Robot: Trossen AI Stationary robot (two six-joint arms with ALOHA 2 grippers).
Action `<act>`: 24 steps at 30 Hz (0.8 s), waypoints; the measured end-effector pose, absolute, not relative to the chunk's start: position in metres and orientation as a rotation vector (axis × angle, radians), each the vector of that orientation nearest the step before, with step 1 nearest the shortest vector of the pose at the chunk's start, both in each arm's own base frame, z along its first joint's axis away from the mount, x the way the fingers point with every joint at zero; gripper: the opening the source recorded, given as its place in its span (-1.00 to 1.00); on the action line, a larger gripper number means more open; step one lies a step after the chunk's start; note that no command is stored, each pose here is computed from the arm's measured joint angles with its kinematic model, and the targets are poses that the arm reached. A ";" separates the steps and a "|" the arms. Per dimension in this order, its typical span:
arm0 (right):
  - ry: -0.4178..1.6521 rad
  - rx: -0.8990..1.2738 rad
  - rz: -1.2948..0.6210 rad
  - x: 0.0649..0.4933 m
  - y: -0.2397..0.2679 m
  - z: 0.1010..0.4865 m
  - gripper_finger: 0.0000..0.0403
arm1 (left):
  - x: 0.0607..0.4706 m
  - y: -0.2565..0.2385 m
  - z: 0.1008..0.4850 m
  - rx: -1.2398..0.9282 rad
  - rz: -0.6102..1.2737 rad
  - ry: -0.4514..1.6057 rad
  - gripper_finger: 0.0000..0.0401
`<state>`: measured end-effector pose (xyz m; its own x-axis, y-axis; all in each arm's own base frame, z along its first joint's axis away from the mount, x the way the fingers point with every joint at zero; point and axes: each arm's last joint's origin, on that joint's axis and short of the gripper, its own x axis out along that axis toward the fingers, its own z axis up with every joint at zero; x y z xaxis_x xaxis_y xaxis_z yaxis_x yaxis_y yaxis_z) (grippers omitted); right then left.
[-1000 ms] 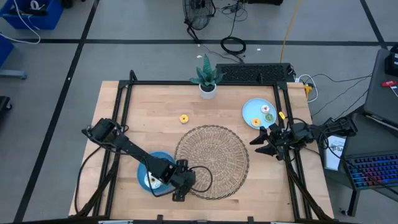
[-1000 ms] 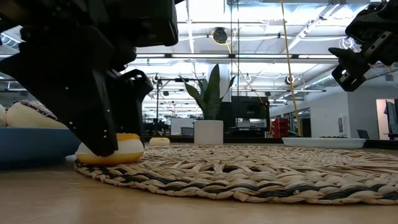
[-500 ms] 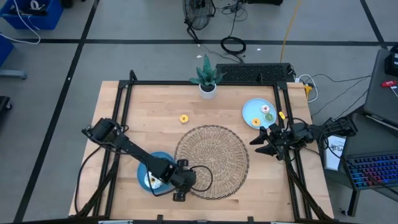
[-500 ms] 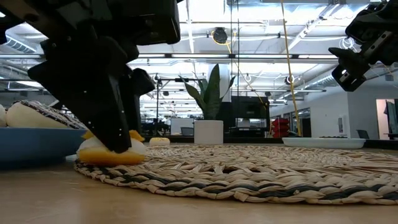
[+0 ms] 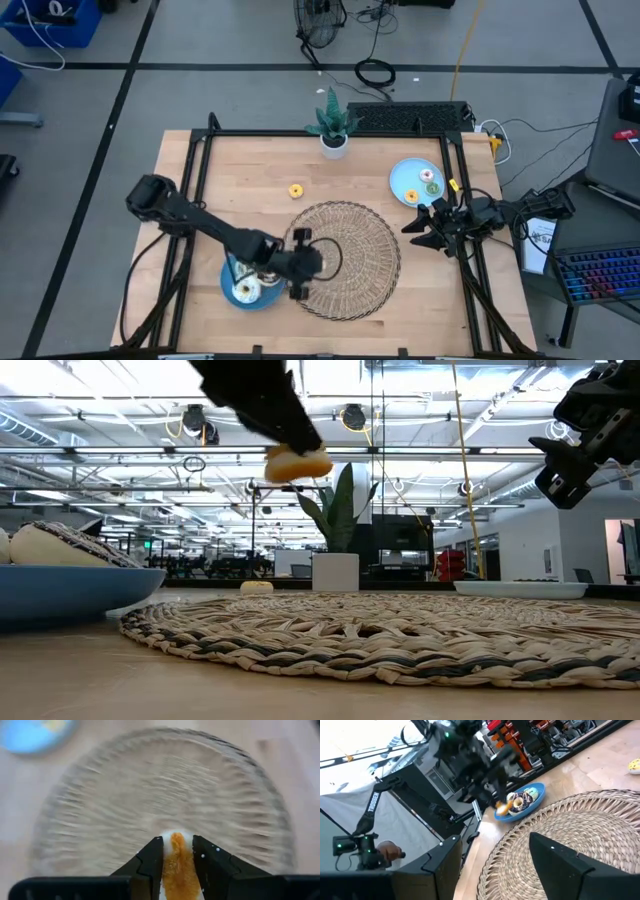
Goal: Pick & Place donuts
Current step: Put the small orange donut on the light blue plate
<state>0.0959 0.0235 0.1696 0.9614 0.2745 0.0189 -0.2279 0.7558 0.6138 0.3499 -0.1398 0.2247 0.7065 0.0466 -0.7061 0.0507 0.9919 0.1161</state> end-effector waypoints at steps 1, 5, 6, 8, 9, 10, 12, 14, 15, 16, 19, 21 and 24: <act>0.075 0.659 0.274 0.096 0.023 0.170 0.09 | 0.350 -0.135 0.228 0.157 0.025 0.769 -0.47; 0.071 0.646 0.275 0.096 0.023 0.170 0.09 | 0.357 -0.120 0.237 0.195 0.088 0.707 -0.47; 0.069 0.637 0.275 0.096 0.023 0.170 0.09 | 0.359 -0.116 0.238 0.191 0.096 0.692 -0.47; 0.067 0.636 0.276 0.096 0.023 0.170 0.09 | 0.363 -0.110 0.240 0.178 0.112 0.672 -0.47; 0.069 0.637 0.275 0.096 0.023 0.170 0.09 | 0.364 -0.108 0.241 0.173 0.119 0.666 -0.47; 0.071 0.646 0.275 0.096 0.023 0.170 0.09 | 0.365 -0.105 0.241 0.168 0.126 0.661 -0.47; 0.068 0.707 0.278 0.096 0.023 0.171 0.09 | 0.366 -0.101 0.241 0.165 0.137 0.663 -0.47; 0.056 0.749 0.278 0.096 0.023 0.172 0.09 | 0.367 -0.097 0.241 0.161 0.147 0.663 -0.47; 0.045 0.752 0.277 0.096 0.023 0.173 0.09 | 0.368 -0.095 0.241 0.160 0.151 0.664 -0.47; 0.034 0.748 0.265 0.096 0.023 0.174 0.09 | 0.368 -0.094 0.241 0.157 0.155 0.664 -0.47; 0.025 0.679 0.245 0.096 0.022 0.173 0.09 | 0.369 -0.091 0.241 0.152 0.164 0.664 -0.47; 0.008 0.589 0.228 0.096 0.022 0.173 0.09 | 0.369 -0.090 0.241 0.150 0.167 0.665 -0.47; -0.013 0.445 0.207 0.096 0.021 0.173 0.09 | 0.369 -0.090 0.241 0.150 0.167 0.664 -0.47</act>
